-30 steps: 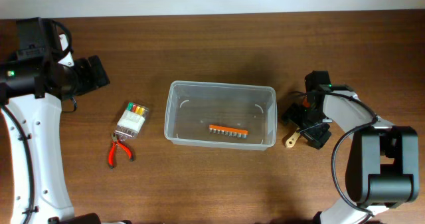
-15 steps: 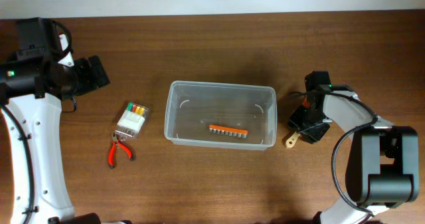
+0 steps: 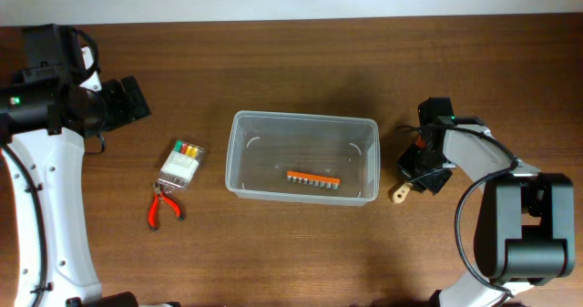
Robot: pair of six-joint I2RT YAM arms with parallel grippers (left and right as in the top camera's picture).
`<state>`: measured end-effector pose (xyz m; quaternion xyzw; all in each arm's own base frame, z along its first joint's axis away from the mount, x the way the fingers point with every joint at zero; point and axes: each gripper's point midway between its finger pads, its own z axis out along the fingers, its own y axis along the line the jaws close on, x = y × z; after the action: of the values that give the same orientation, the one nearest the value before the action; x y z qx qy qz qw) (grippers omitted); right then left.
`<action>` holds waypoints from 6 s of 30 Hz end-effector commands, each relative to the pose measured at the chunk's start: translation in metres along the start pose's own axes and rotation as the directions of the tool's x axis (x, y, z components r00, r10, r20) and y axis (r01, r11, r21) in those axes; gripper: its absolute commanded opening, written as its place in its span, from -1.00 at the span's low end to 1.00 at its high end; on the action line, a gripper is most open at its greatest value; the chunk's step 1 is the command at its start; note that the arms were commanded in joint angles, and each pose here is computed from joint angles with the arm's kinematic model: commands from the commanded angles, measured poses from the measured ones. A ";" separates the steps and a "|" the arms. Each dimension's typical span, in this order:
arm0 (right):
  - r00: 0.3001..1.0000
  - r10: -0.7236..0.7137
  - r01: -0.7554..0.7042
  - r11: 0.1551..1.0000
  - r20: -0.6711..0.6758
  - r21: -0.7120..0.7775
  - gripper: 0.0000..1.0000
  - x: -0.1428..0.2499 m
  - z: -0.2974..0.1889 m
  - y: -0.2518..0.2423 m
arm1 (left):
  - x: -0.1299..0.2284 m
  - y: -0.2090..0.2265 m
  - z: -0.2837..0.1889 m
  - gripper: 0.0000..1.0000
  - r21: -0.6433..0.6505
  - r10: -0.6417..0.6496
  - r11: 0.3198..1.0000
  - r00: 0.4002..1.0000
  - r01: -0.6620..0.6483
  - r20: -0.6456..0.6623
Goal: Pack container
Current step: 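Move the right gripper to the scraper and grasp its wooden handle, then lower the orange scraper into the container and open the right gripper, then retract the right arm and grasp the marker case with the left gripper, then place the marker case into the container with the left gripper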
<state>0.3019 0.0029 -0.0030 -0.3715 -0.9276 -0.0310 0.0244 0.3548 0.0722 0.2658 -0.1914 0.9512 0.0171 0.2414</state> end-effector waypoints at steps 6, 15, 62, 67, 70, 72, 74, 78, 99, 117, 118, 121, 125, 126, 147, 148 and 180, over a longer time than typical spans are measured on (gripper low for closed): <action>1.000 0.002 -0.002 1.000 -0.016 0.009 -0.92 0.005 0.005 -0.004 | -0.003 0.002 -0.001 0.99 -0.007 -0.005 1.000 1.000 0.005 0.008; 0.981 -0.159 0.164 0.986 0.111 -0.033 -0.92 -0.033 -0.040 0.025 | -0.003 0.002 -0.001 0.99 -0.007 -0.004 1.000 1.000 0.005 0.008; -0.579 -0.814 0.815 -0.576 0.039 0.073 0.40 0.129 -0.063 0.167 | -0.002 0.002 -0.001 0.99 -0.008 -0.005 1.000 1.000 0.005 0.004; -0.531 -0.846 0.845 -0.524 0.042 0.108 0.97 0.123 -0.069 0.173 | -0.002 0.002 -0.001 0.99 -0.008 -0.004 1.000 1.000 0.004 0.004; -0.445 -0.892 0.887 -0.427 0.083 0.176 0.97 0.116 -0.096 0.186 | -0.002 0.002 -0.001 0.98 -0.008 0.035 0.999 0.999 -0.035 0.004; -0.405 -0.905 0.900 -0.371 0.126 0.228 0.97 0.111 -0.126 0.195 | -0.001 0.002 -0.001 0.99 -0.008 0.087 0.996 0.996 -0.087 0.002; -0.332 -0.926 0.911 -0.267 0.177 0.314 0.97 0.099 -0.162 0.203 | -0.001 0.002 -0.001 0.99 -0.008 0.138 0.990 0.990 -0.138 -0.001; -0.090 -0.920 0.889 0.098 0.382 0.446 0.97 0.055 -0.255 0.205 | 0.002 0.002 -0.001 0.99 -0.006 0.239 0.971 0.971 -0.239 -0.013; 0.643 -0.454 0.513 0.853 0.616 0.094 0.97 -0.112 -0.321 0.049 | 0.117 -0.042 0.134 0.99 0.210 0.598 0.795 0.673 -0.570 -0.436; 0.645 -0.461 0.511 0.853 0.610 0.104 0.97 -0.113 -0.319 0.046 | 0.153 -0.042 0.221 0.99 0.248 0.587 0.794 0.590 -0.556 -0.555; 0.645 -0.461 0.511 0.853 0.610 0.104 0.97 -0.113 -0.319 0.046 | 0.154 -0.042 0.223 0.99 0.249 0.584 0.795 0.587 -0.554 -0.560; 0.645 -0.461 0.511 0.853 0.610 0.104 0.97 -0.113 -0.319 0.046 | 0.158 -0.041 0.228 0.99 0.251 0.581 0.796 0.579 -0.551 -0.572; 0.645 -0.461 0.511 0.853 0.610 0.104 0.97 -0.113 -0.319 0.046 | 0.159 -0.040 0.229 0.99 0.252 0.581 0.796 0.577 -0.550 -0.575; 0.645 -0.461 0.511 0.853 0.610 0.104 0.97 -0.113 -0.319 0.046 | 0.159 -0.040 0.229 0.99 0.252 0.581 0.796 0.577 -0.550 -0.575; 0.649 -0.463 0.512 0.853 0.604 0.105 0.97 -0.112 -0.318 0.045 | 0.162 -0.039 0.226 -0.01 0.255 0.579 0.796 0.568 -0.548 -0.585; 0.649 -0.463 0.511 0.853 0.603 0.105 0.97 -0.112 -0.318 0.045 | 0.162 -0.039 0.226 -0.02 0.255 0.579 0.796 0.568 -0.548 -0.586; 0.646 -0.465 0.511 0.853 0.605 0.110 0.97 -0.113 -0.318 0.045 | 0.065 -0.234 0.013 -0.97 0.467 0.900 0.320 0.419 -0.825 0.123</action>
<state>0.4214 -0.0657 0.3098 -0.0951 -0.9475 0.0521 -0.3008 0.4265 -0.1058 0.2248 0.2642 0.9515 -0.0433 0.1514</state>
